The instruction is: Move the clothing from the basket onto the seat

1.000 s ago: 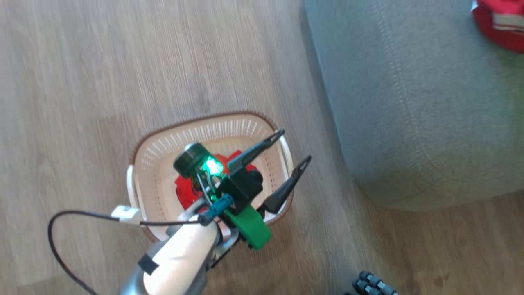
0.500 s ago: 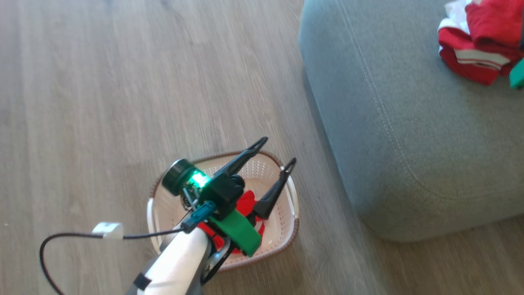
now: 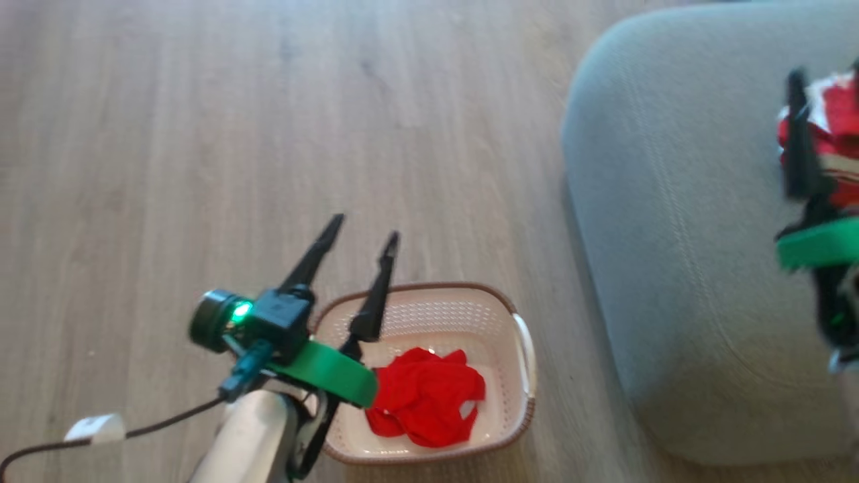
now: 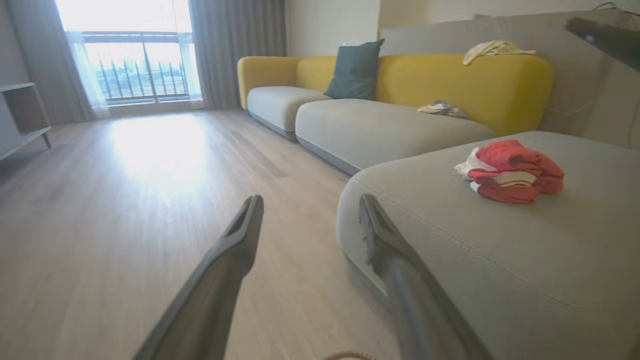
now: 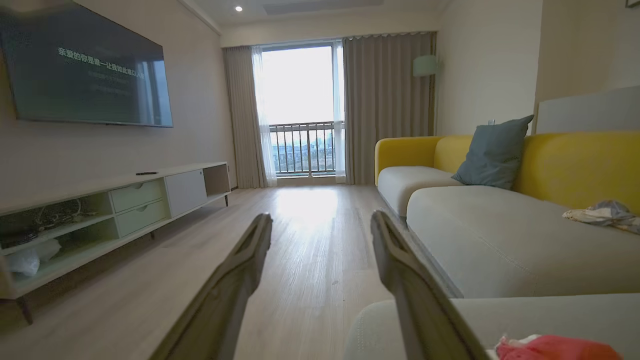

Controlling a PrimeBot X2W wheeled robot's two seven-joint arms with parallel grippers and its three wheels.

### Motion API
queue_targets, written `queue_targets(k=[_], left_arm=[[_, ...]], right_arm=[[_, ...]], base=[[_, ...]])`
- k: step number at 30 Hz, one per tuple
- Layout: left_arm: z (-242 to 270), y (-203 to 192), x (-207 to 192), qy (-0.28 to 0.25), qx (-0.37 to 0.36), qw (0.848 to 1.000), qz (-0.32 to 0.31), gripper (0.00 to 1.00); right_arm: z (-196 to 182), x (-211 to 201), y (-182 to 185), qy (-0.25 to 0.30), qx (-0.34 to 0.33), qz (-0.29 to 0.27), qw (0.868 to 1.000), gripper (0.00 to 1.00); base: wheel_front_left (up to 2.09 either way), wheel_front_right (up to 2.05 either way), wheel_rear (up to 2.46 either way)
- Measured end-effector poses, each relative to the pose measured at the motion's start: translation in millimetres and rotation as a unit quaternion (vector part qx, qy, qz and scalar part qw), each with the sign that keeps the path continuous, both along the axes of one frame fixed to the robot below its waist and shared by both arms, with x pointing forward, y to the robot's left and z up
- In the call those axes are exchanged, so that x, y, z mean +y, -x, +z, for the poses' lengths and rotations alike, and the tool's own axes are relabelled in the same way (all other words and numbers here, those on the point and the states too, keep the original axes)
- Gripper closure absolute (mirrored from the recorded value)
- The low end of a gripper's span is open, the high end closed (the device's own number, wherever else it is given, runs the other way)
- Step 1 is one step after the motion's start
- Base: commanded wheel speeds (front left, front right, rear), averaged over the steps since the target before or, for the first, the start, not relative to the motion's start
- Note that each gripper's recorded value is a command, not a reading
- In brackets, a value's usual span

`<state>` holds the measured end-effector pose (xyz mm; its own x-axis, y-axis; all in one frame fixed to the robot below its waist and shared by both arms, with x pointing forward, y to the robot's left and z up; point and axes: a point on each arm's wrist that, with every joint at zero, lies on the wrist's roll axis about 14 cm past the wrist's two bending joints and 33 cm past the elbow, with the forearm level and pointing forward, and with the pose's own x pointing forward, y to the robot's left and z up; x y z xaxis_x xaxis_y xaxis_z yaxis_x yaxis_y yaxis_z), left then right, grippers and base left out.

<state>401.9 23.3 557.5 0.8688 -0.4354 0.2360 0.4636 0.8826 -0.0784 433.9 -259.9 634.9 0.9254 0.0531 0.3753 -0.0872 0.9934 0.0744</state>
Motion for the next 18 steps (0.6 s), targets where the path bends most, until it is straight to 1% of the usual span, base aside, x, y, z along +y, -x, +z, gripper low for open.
queue_targets(k=[3,5,7,8,13,18], left_arm=[[4.9,-0.3,33.1,0.004,-0.003,0.998,0.065,0.00],[9.6,0.2,56.1,0.012,-0.006,0.994,0.110,0.00],[13.8,3.5,74.8,0.015,-0.011,0.989,0.147,0.00],[13.2,5.5,82.0,0.014,-0.010,0.987,0.161,0.00],[-2.6,18.9,107.8,0.006,0.013,0.978,0.209,0.00],[-19.7,27.5,120.1,0.001,0.039,0.972,0.231,0.00]], right_arm=[[-16.5,26.1,5.3,-0.024,0.013,0.029,0.999,0.00],[-26.6,42.2,8.2,-0.044,0.023,0.046,0.998,0.00],[-37.7,57.6,10.4,-0.077,0.036,0.064,0.994,0.00],[-43.9,64.0,11.7,-0.079,0.044,0.071,0.993,0.00],[-77.7,85.1,18.8,-0.088,0.089,0.083,0.989,0.00],[-108.0,94.0,26.4,-0.092,0.129,0.074,0.985,0.00]], base=[[0.00,0.00,0.00],[0.00,0.00,0.00],[0.00,0.00,0.00],[0.00,0.00,0.00],[0.00,0.00,0.00],[0.00,0.00,0.00]])
